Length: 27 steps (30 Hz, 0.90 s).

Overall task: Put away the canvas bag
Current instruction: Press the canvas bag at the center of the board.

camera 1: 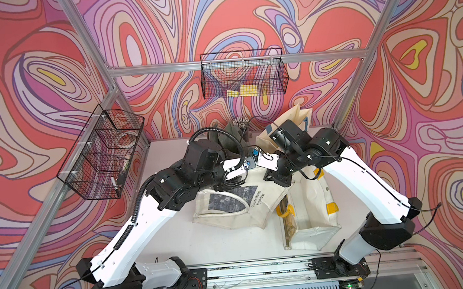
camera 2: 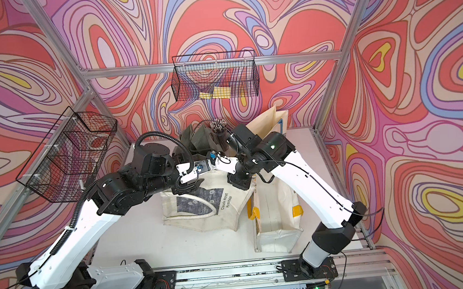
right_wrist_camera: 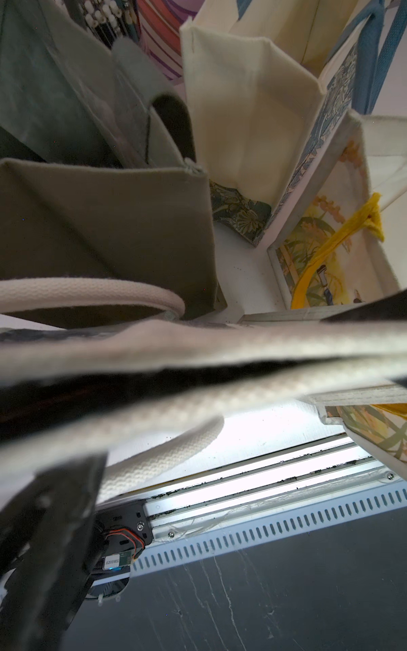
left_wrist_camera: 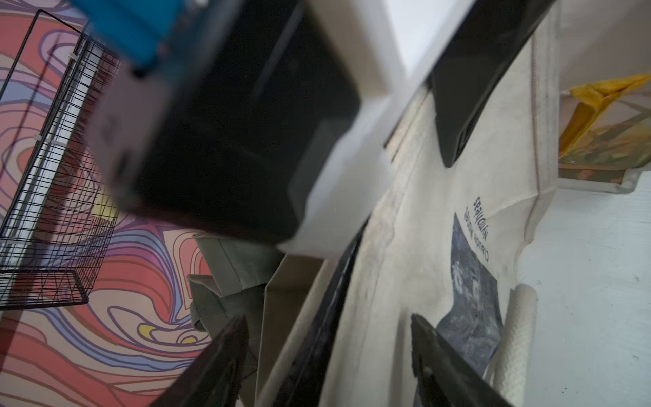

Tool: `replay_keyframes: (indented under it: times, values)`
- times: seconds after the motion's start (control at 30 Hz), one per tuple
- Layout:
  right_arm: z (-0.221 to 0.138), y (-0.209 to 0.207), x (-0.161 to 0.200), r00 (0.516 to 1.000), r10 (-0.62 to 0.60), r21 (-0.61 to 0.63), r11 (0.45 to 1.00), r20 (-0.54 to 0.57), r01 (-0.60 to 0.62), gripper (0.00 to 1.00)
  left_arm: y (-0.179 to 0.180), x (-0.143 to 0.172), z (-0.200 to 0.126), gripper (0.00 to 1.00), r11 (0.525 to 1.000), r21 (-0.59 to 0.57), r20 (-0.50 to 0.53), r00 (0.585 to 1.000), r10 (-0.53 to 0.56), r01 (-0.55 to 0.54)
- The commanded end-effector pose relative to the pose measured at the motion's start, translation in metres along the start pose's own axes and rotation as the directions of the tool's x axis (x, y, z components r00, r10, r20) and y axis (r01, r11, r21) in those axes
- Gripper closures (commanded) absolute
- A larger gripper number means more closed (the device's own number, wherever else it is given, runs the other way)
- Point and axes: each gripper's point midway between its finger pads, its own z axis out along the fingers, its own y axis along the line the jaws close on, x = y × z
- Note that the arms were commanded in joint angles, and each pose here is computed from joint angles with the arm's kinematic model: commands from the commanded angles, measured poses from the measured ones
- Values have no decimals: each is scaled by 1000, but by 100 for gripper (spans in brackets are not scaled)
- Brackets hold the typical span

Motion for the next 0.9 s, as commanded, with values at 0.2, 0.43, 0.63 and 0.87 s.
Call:
replay_keyframes:
  times: [0.2,0.43,0.63,0.87]
  values:
    - [-8,-5,-26,989,-3,37,999,146,-3,100,10,-10,-11,100,997,-75,73,997,28,-22]
    - [-12,-1,-22,968,-9,72,997,249,-10,79,14,-11,-31,100,991,-135,143,990,4,16]
    - [-22,3,-18,926,58,25,997,372,-72,52,22,-11,-61,100,984,-159,250,968,-36,78]
    - [-24,9,-23,869,97,-43,995,485,-87,50,29,-10,-85,100,976,-175,318,946,-70,131]
